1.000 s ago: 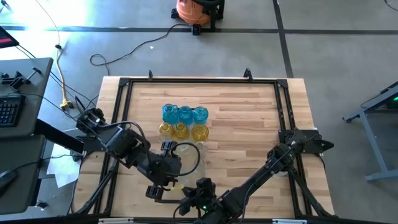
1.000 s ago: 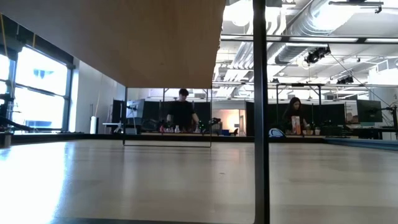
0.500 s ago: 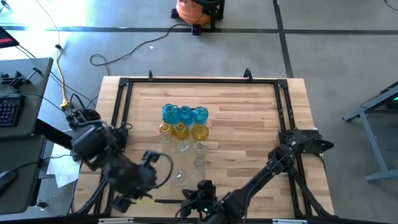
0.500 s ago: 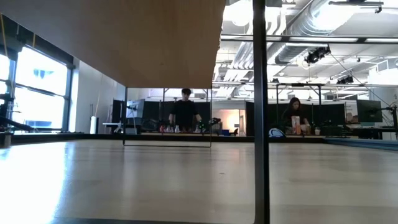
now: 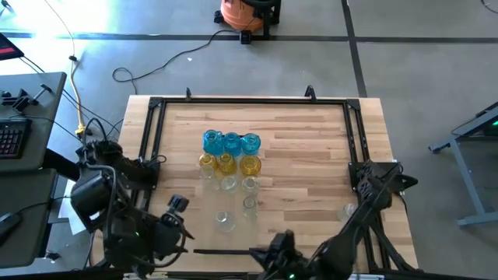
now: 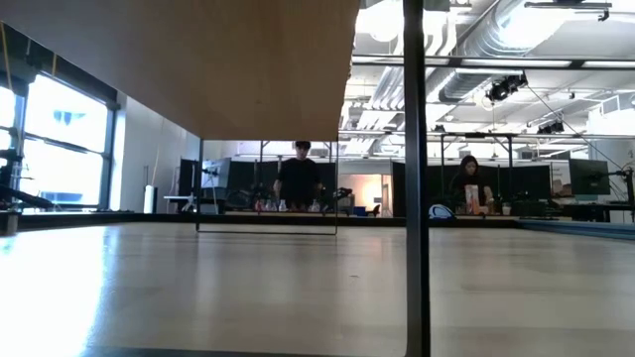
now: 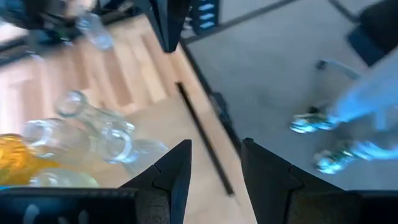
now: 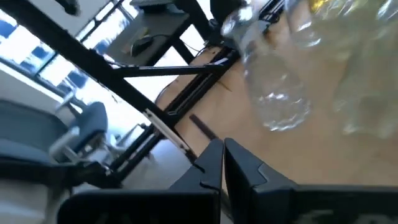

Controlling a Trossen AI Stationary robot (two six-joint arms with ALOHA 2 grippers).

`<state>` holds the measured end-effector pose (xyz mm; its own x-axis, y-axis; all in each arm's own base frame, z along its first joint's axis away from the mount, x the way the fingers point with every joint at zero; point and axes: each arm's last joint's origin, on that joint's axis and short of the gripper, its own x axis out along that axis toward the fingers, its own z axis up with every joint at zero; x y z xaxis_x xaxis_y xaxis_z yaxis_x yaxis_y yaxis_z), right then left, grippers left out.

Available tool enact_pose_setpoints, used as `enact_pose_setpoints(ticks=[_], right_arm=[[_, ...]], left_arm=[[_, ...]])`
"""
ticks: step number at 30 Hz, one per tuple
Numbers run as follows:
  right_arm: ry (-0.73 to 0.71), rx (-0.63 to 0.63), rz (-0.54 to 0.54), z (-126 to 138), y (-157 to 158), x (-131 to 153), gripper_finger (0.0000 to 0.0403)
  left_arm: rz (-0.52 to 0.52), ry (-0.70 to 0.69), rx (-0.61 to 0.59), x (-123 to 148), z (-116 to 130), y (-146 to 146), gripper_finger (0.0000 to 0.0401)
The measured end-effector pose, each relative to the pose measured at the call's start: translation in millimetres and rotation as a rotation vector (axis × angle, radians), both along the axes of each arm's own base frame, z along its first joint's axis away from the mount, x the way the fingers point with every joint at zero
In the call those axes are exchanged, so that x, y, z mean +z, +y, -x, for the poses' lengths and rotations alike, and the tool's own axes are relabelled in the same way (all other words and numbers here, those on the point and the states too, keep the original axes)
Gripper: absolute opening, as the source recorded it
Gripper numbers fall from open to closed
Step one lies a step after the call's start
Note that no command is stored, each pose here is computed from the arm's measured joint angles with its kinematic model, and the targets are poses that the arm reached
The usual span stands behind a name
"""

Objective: Sort vases onto shelf
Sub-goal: Put the left transparent vase on the shelf to align with the other transparent vases

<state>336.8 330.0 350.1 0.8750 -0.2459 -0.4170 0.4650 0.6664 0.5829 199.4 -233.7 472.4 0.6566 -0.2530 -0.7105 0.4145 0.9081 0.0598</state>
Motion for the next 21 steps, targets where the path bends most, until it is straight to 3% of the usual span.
enact_pose_setpoints(ticks=[5,12,21], right_arm=[[0.115,0.050,0.063,25,-24,25,0.0000],[0.230,0.064,0.182,75,-64,65,0.0000],[0.084,0.024,0.338,127,-92,109,0.0000]], left_arm=[[-0.032,-0.044,0.108,-18,-18,-6,0.0129],[0.000,0.024,0.297,-72,-47,-14,0.0129],[0.082,0.091,0.434,-103,-54,-17,0.0129]])
